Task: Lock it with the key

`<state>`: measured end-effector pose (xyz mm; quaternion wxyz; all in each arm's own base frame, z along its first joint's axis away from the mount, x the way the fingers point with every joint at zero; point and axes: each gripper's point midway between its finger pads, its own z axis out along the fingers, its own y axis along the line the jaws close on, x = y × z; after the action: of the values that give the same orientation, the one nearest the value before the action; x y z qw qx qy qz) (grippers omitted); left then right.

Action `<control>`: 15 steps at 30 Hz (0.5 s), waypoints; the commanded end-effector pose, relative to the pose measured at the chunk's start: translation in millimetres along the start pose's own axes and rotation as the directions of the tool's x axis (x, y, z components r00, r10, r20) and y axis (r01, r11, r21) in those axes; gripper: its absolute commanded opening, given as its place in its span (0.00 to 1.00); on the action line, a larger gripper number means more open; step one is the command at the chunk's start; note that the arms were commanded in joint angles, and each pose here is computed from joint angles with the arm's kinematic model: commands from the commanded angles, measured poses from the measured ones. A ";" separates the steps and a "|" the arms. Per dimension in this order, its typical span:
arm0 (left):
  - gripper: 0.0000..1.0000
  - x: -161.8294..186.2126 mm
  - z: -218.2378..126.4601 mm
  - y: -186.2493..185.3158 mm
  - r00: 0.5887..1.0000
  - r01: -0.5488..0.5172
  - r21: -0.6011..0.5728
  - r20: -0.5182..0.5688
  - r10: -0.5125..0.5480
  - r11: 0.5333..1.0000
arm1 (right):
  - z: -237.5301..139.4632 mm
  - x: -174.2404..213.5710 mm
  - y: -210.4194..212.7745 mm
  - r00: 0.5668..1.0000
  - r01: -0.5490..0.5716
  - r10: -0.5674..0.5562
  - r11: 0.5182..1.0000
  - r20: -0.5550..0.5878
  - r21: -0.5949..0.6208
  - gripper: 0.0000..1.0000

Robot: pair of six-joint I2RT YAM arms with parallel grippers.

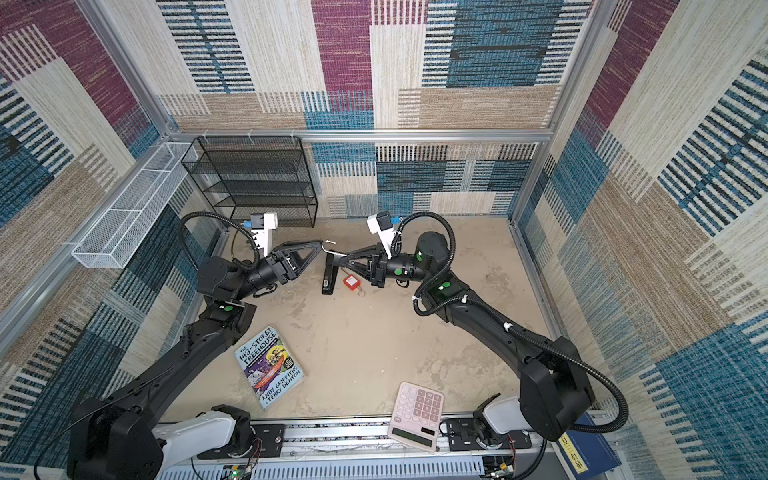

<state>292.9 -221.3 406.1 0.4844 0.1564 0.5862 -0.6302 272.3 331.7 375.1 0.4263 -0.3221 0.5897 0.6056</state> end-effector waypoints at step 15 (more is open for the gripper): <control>0.51 2.6 5.9 10.7 0.999 0.035 -0.006 -0.030 -0.035 0.999 | -1.6 -2.8 16.0 0.997 0.077 -0.078 0.996 -0.018 -0.053 0.01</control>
<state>305.3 -225.3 394.7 0.4666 0.1455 0.6018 -0.6317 264.6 331.6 374.1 0.4245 -0.3455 0.5825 0.6009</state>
